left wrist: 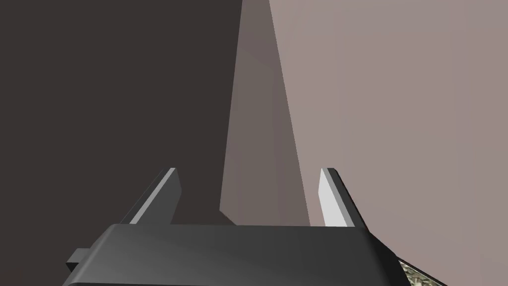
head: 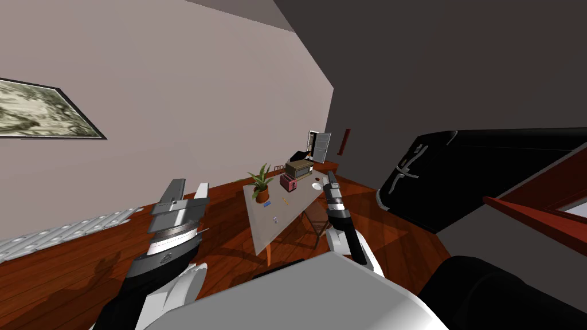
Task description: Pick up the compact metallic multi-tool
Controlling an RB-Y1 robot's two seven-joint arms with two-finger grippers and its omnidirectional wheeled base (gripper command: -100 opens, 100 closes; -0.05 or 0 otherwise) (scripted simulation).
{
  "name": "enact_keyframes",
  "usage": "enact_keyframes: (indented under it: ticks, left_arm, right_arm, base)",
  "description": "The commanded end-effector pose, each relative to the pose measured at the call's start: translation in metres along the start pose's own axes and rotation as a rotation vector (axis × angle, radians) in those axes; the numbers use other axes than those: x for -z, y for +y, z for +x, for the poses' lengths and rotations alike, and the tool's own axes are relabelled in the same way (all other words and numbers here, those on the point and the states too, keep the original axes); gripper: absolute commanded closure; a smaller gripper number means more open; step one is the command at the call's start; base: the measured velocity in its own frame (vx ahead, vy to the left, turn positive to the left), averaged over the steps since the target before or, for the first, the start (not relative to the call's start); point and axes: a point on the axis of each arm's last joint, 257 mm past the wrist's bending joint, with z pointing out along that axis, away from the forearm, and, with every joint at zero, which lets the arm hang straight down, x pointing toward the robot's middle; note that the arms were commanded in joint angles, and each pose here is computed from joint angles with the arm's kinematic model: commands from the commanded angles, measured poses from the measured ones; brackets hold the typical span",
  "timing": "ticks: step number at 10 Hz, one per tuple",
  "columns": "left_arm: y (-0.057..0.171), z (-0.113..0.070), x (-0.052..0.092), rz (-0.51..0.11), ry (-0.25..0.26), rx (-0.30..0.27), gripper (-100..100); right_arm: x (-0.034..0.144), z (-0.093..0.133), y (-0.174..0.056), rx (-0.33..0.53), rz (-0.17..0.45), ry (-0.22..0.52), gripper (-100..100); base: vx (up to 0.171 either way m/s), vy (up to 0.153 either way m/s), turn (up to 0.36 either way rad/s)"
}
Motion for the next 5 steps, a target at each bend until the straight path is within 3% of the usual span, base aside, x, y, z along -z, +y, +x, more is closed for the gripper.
enact_keyframes:
  ticks: [1,5]
  left_arm:
    - [0.010,0.008,-0.001,-0.014,0.046,-0.003,-100]
    - [0.048,0.024,-0.002,-0.077,0.142,-0.007,-100]
  right_arm:
    - [0.000,0.000,0.000,0.000,0.000,0.000,0]
    - [0.000,0.000,0.000,0.000,0.000,0.000,0]
  base:
    - [-0.071,0.020,-0.025]
    - [-0.101,0.009,-0.074]
